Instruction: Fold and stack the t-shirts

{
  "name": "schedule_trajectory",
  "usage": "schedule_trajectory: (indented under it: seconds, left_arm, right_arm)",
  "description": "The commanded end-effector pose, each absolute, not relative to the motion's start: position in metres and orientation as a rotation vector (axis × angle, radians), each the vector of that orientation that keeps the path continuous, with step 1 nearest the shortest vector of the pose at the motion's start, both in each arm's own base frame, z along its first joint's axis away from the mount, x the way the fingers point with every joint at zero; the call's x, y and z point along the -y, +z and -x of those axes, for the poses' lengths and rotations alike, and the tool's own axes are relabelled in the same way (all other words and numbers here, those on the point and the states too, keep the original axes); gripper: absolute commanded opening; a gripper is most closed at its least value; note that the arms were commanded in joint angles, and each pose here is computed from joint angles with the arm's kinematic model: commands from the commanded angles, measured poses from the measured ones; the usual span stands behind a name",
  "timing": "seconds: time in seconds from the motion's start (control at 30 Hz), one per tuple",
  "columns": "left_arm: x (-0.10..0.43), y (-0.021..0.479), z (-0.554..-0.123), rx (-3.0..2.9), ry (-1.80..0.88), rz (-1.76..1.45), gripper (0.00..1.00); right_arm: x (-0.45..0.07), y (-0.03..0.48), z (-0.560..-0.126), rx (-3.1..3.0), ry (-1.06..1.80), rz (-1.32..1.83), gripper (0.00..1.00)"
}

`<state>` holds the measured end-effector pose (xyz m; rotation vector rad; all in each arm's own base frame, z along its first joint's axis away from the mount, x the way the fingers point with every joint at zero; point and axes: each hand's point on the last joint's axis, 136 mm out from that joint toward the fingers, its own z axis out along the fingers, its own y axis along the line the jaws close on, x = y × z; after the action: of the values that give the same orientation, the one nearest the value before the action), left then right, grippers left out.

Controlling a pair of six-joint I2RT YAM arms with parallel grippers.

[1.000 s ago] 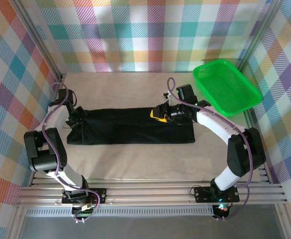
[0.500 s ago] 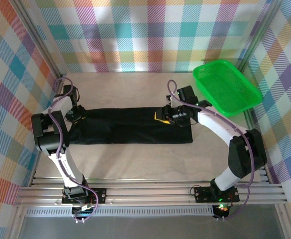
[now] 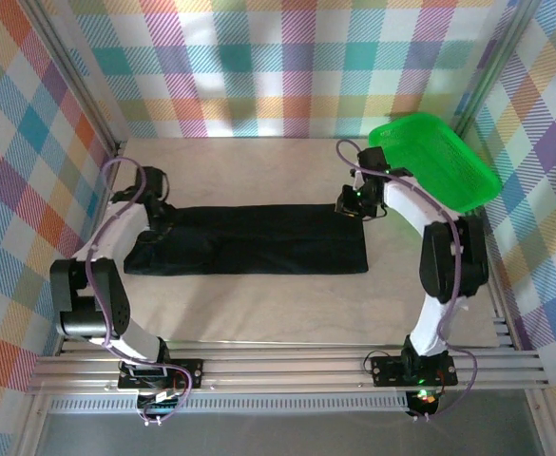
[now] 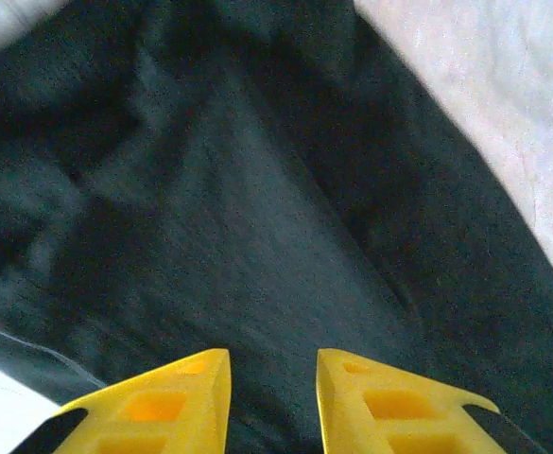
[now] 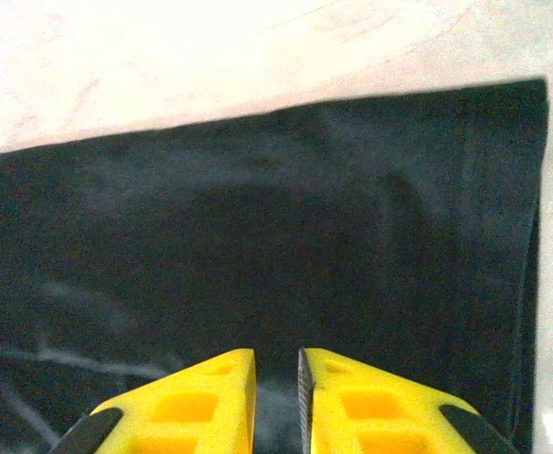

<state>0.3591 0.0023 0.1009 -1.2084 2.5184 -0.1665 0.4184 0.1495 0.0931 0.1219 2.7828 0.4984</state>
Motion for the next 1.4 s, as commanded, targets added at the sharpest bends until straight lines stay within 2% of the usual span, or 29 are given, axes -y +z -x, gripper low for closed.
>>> schedule_trajectory:
  seconds: [0.0, 0.13, 0.27, 0.4, 0.57, 0.77, 0.9, 1.1, 1.37]
  left_arm:
    - [0.013, 0.068, -0.355, -2.502, -0.199, 1.470, 0.29]
    - [0.006, 0.045, -0.369, -2.508, -0.097, 1.544, 0.26]
    - [0.006, 0.023, -0.386, -2.571, -0.022, 1.553, 0.26]
    - [0.009, 0.015, -0.411, -2.655, 0.120, 1.423, 0.26]
    - [0.049, 0.012, -0.458, -2.726, 0.091, 1.218, 0.27]
    - [0.151, 0.012, -0.526, -2.765, -0.152, 0.857, 0.28]
    - [0.229, 0.008, -0.553, -2.750, -0.410, 0.684, 0.28]
    - [0.301, 0.005, -0.592, -2.588, -0.770, 0.625, 0.32]
    - [0.306, 0.013, -0.649, -2.364, -0.982, 0.708, 0.38]
  right_arm:
    - [-0.135, 0.071, -0.428, -2.860, 0.352, -0.064, 0.19]
    - [-0.135, 0.044, -0.430, -2.929, 0.321, -0.076, 0.18]
    - [-0.130, 0.025, -0.411, -3.011, 0.245, -0.116, 0.19]
    - [-0.136, 0.016, -0.370, -3.080, 0.240, -0.184, 0.20]
    - [-0.137, 0.015, -0.296, -3.176, 0.130, -0.323, 0.23]
    - [-0.146, 0.021, -0.210, -3.227, 0.124, -0.482, 0.27]
    - [-0.170, 0.018, -0.176, -3.269, 0.222, -0.513, 0.28]
    - [-0.223, 0.011, -0.174, -3.252, 0.479, -0.596, 0.30]
    - [-0.270, 0.005, -0.191, -3.232, 0.636, -0.708, 0.31]
